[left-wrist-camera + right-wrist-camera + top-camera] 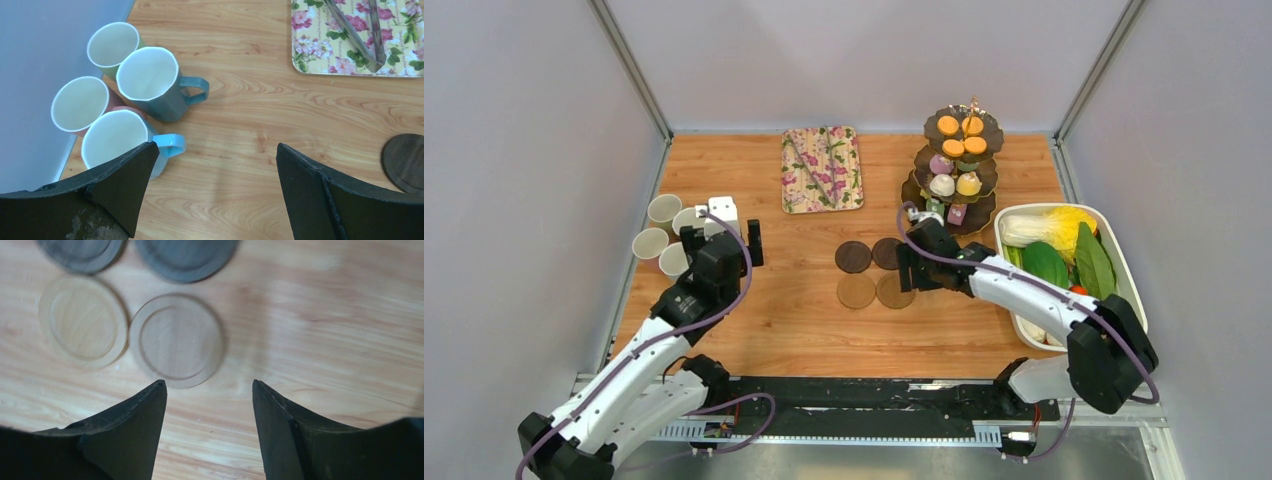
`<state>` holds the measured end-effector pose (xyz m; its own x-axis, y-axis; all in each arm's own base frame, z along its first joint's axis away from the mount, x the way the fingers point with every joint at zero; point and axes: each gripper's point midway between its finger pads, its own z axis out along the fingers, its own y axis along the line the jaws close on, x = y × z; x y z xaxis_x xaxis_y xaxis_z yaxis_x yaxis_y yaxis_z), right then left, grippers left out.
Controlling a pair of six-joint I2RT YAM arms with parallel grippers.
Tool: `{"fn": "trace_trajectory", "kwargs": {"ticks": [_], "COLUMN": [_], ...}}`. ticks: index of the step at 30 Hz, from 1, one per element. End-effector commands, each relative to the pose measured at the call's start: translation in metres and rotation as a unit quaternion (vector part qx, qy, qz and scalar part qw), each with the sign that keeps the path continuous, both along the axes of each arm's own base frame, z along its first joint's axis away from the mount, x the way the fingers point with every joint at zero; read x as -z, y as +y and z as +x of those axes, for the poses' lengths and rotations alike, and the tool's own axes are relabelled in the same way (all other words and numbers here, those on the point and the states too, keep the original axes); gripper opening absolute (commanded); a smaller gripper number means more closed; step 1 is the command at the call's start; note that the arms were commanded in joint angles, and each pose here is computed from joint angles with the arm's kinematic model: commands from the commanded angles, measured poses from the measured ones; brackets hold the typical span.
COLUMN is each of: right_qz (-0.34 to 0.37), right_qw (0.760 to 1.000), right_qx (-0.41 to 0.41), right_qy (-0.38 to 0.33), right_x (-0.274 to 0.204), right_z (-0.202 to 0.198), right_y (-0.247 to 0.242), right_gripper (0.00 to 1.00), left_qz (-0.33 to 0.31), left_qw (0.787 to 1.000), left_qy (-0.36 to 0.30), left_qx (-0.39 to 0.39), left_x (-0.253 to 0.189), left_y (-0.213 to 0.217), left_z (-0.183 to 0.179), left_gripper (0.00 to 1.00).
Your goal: Serve the afternoon tea
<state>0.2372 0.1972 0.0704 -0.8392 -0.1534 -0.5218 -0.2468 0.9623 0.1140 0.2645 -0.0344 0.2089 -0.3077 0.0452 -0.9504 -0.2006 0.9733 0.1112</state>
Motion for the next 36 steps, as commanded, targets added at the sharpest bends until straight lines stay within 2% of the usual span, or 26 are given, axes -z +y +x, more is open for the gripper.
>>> {"fn": "trace_trajectory", "kwargs": {"ticks": [1,6,11,13,20,24,31,36], "right_qz": [0.022,0.036,0.047,0.046,0.036,0.059,0.044,0.033], "right_qw": [0.994,0.982,0.974,0.973,0.972,0.973,0.971,0.968], "right_qx": [0.096,0.155,0.178,0.177,0.160,0.144,0.119,0.120], "right_qy": [-0.055,-0.105,-0.133,-0.140,-0.168,-0.173,-0.204,-0.217], "right_x": [-0.028,-0.056,-0.071,-0.073,-0.077,-0.077,-0.084,-0.088], "right_z": [0.032,0.048,0.055,0.057,0.066,0.065,0.058,0.057], "right_y": [-0.037,-0.075,-0.095,-0.097,-0.099,-0.089,-0.080,-0.084], "right_gripper": [0.68,0.76,0.96,1.00,1.00,1.00,1.00,1.00], "left_qz": [-0.090,-0.161,-0.202,-0.209,-0.240,-0.254,-0.285,-0.277], "left_qw": [0.995,0.981,0.959,0.949,0.904,0.879,0.857,0.847], "left_qy": [0.034,0.083,0.114,0.123,0.138,0.127,0.089,0.078], "left_qx": [-0.003,-0.071,-0.166,-0.203,-0.324,-0.383,-0.420,-0.447], "left_x": [-0.005,0.018,0.036,0.043,0.067,0.074,0.067,0.068], "left_y": [-0.012,0.009,0.040,0.050,0.066,0.072,0.072,0.076], "left_z": [0.009,0.015,0.003,-0.003,-0.026,-0.029,-0.006,0.009], "left_gripper": [1.00,1.00,1.00,1.00,0.98,0.95,0.94,0.93]}}
